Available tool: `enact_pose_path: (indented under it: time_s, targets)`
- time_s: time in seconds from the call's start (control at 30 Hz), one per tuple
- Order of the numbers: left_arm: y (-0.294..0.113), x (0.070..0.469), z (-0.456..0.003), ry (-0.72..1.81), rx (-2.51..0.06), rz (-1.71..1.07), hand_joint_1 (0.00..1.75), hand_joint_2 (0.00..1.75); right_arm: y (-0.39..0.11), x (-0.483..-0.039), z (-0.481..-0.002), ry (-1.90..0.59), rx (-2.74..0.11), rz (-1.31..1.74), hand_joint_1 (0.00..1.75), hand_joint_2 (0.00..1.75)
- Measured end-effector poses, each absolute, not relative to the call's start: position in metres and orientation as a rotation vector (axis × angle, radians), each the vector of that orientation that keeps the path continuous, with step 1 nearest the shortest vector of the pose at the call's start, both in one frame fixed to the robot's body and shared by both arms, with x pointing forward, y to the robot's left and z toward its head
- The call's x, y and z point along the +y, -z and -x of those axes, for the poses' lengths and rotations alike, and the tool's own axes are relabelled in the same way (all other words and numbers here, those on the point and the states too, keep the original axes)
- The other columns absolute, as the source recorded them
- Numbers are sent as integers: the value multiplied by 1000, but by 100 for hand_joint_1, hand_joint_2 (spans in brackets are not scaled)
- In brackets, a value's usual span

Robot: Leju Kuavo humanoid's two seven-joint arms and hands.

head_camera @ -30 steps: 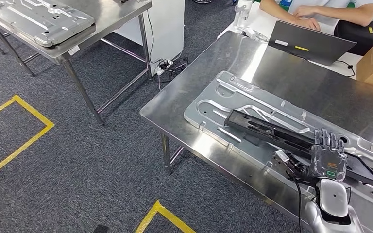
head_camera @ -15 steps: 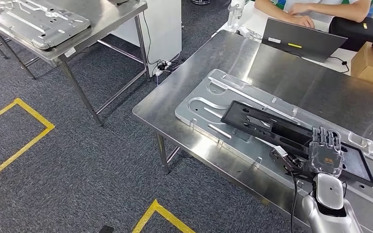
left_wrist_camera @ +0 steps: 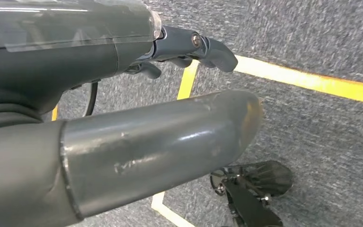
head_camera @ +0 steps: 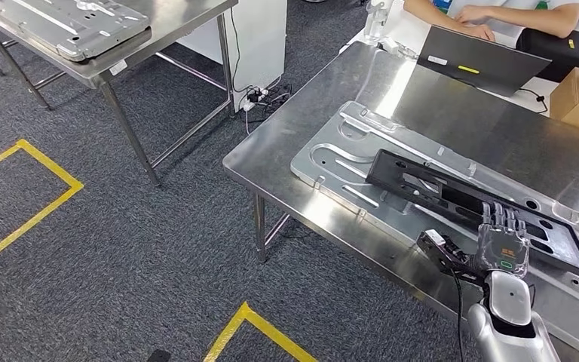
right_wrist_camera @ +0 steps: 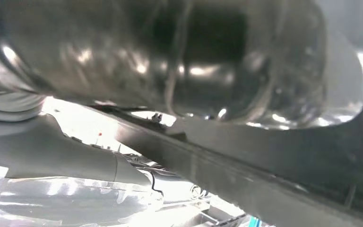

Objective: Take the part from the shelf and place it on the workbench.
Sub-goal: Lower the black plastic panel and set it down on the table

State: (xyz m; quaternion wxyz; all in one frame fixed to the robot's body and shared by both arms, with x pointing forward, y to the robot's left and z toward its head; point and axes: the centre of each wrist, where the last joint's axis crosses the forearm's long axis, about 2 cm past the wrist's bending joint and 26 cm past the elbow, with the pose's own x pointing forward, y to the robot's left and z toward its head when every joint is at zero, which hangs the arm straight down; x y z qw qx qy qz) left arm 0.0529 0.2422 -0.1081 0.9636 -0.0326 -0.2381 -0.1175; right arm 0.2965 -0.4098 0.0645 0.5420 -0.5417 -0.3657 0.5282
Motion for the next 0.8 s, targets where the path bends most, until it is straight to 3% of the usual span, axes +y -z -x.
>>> enact_pose_path:
  time_s: [0.8]
  targets:
    - [108,241,-56,219,-484,65,0,0,-64,-404,-291,-1264,-901,1304,0,0]
